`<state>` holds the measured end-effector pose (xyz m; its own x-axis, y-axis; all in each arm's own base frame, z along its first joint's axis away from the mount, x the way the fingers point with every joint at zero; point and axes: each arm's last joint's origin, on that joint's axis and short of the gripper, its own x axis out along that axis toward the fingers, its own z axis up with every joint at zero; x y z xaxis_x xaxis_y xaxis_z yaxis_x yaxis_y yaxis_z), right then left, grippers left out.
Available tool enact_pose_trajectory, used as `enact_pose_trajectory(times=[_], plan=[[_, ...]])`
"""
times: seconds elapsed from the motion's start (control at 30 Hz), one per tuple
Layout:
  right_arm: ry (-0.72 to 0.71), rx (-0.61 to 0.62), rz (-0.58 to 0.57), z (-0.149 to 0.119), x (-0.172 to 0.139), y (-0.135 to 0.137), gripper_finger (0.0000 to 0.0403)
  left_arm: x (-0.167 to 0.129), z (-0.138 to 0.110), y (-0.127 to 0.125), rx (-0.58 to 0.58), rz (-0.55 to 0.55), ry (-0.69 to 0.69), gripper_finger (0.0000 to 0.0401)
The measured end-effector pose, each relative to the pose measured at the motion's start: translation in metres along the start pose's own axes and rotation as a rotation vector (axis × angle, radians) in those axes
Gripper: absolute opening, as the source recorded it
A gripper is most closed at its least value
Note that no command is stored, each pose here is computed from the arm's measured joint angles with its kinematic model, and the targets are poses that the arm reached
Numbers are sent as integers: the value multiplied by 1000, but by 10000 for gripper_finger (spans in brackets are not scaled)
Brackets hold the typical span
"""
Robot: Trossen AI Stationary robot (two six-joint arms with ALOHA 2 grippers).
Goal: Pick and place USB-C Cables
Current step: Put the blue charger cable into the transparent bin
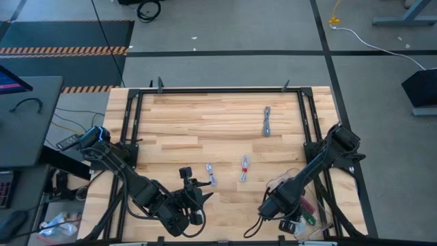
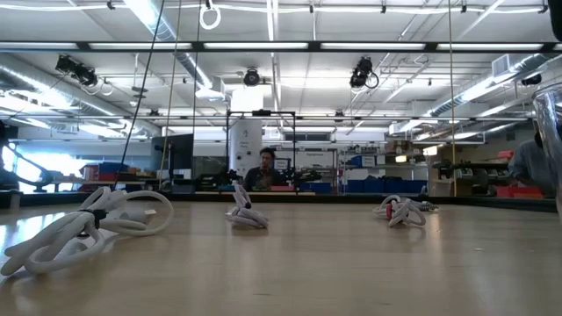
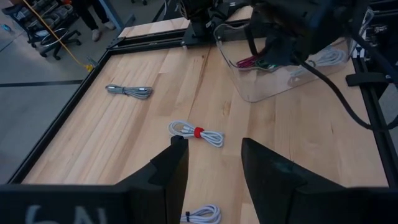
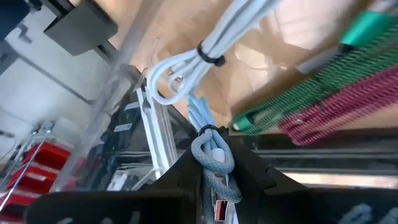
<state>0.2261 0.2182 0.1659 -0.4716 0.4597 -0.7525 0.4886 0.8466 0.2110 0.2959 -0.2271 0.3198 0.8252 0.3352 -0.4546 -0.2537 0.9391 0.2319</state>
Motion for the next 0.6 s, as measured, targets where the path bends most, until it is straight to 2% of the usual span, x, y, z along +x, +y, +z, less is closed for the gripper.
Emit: enact_pose_trajectory(times=[0.13, 0.4, 0.6], plan=[[10, -29, 44, 3, 9, -3, 58, 0, 0, 0, 0, 0, 0, 155], [-45, -28, 13, 5, 10, -2, 59, 0, 0, 0, -3, 0, -1, 155], [-99, -16, -22, 5, 8, -3, 144, 0, 0, 0, -3, 1, 0, 155]])
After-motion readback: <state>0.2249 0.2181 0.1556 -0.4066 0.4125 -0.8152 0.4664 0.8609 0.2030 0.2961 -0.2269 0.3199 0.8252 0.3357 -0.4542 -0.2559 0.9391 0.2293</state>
